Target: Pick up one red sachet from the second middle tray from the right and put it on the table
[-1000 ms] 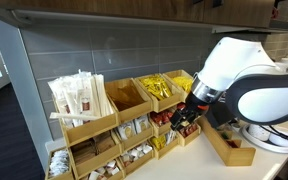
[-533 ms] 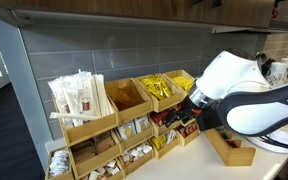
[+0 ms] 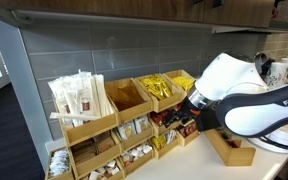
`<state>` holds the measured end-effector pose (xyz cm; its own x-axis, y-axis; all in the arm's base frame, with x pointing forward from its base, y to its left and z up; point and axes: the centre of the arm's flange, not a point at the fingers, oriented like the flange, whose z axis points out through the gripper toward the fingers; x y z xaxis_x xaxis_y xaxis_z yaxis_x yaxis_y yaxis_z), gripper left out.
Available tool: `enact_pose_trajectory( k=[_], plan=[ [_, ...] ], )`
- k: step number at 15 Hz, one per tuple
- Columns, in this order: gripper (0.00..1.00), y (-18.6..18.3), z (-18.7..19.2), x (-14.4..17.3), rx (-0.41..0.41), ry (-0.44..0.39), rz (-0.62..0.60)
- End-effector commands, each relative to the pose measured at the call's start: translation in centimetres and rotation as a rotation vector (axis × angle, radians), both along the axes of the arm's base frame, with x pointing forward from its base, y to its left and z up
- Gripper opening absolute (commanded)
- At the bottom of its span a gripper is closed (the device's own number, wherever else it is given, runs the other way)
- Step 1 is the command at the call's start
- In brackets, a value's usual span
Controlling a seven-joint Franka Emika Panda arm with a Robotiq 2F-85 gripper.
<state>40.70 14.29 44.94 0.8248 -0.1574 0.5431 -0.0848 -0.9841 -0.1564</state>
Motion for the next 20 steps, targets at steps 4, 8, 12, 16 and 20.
enact_pose_trajectory(
  k=[4,8,12,16,20],
  plan=[
    [1.0,-0.5,-1.5,1.5,0.012,-0.082,-0.009],
    [1.0,-0.9,-2.1,2.4,-0.011,-0.156,0.011],
    [1.0,-1.4,-2.9,3.2,-0.035,-0.2,0.029],
    [1.0,-1.9,-3.7,3.7,-0.056,-0.226,0.035],
    [0.73,-2.0,-4.1,3.8,-0.06,-0.232,0.032]
  ],
)
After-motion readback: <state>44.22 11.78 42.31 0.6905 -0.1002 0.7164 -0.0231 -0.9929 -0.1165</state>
